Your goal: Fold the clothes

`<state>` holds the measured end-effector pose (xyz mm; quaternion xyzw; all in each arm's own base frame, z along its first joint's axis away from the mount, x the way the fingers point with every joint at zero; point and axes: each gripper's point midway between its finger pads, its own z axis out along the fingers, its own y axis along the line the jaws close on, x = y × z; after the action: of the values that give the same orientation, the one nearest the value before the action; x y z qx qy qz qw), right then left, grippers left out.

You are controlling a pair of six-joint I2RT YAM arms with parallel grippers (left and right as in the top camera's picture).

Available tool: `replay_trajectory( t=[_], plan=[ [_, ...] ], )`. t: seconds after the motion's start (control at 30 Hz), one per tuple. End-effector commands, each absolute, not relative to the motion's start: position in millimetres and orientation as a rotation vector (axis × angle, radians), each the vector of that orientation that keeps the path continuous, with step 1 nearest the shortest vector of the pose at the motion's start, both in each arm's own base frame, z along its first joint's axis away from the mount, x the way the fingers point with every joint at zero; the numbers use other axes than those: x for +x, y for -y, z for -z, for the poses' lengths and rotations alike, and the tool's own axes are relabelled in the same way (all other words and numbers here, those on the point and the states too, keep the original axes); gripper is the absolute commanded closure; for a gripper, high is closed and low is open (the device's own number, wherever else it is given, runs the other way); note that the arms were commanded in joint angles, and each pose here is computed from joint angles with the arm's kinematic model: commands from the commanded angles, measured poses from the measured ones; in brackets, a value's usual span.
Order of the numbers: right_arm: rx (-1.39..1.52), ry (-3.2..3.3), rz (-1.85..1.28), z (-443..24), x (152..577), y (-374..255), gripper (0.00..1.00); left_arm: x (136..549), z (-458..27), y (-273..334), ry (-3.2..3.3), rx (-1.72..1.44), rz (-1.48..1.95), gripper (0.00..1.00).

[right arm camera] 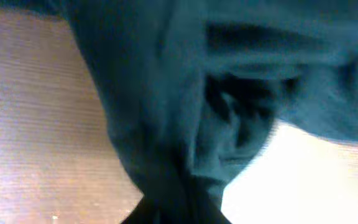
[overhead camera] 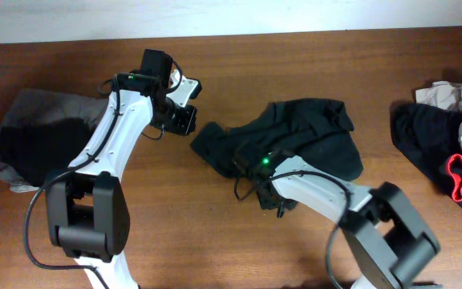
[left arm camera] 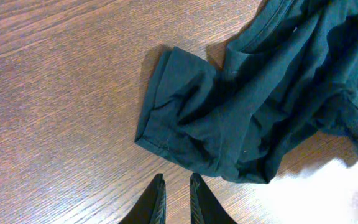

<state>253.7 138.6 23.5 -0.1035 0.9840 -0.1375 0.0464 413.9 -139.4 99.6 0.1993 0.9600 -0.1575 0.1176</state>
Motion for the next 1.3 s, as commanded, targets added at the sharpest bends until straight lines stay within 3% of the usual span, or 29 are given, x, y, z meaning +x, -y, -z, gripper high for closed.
replay_trajectory(
  t=[0.0, 0.3, 0.47, 0.6, 0.77, 0.97, 1.27],
  plan=[
    [-0.284, -2.851, 0.328, -85, 274, -148, 0.90, 413, -99, 141, -2.807, 0.592, 0.477, 0.86],
    [-0.336, -2.829, 0.318, -147, 237, -117, 0.96, 413, -99, 141, -2.807, 0.592, 0.477, 0.86],
    [-0.349, -2.902, 0.338, -149, 215, -107, 0.96, 412, -100, 143, -2.805, 0.594, 0.497, 0.85],
    [-0.362, -2.959, 0.284, -146, 204, -111, 0.96, 409, -103, 152, -2.793, 0.601, 0.576, 0.76],
    [-0.373, -3.017, 0.217, -144, 193, -117, 0.96, 402, -98, 152, -2.819, 0.604, 0.585, 0.73],
    [-0.373, -3.019, 0.200, -143, 193, -119, 0.96, 405, -69, 159, -2.819, 0.645, 0.522, 0.99],
    [-0.367, -2.999, 0.178, -143, 198, -123, 0.96, 388, -13, 169, -2.921, 0.784, 0.511, 1.00]
  ],
)
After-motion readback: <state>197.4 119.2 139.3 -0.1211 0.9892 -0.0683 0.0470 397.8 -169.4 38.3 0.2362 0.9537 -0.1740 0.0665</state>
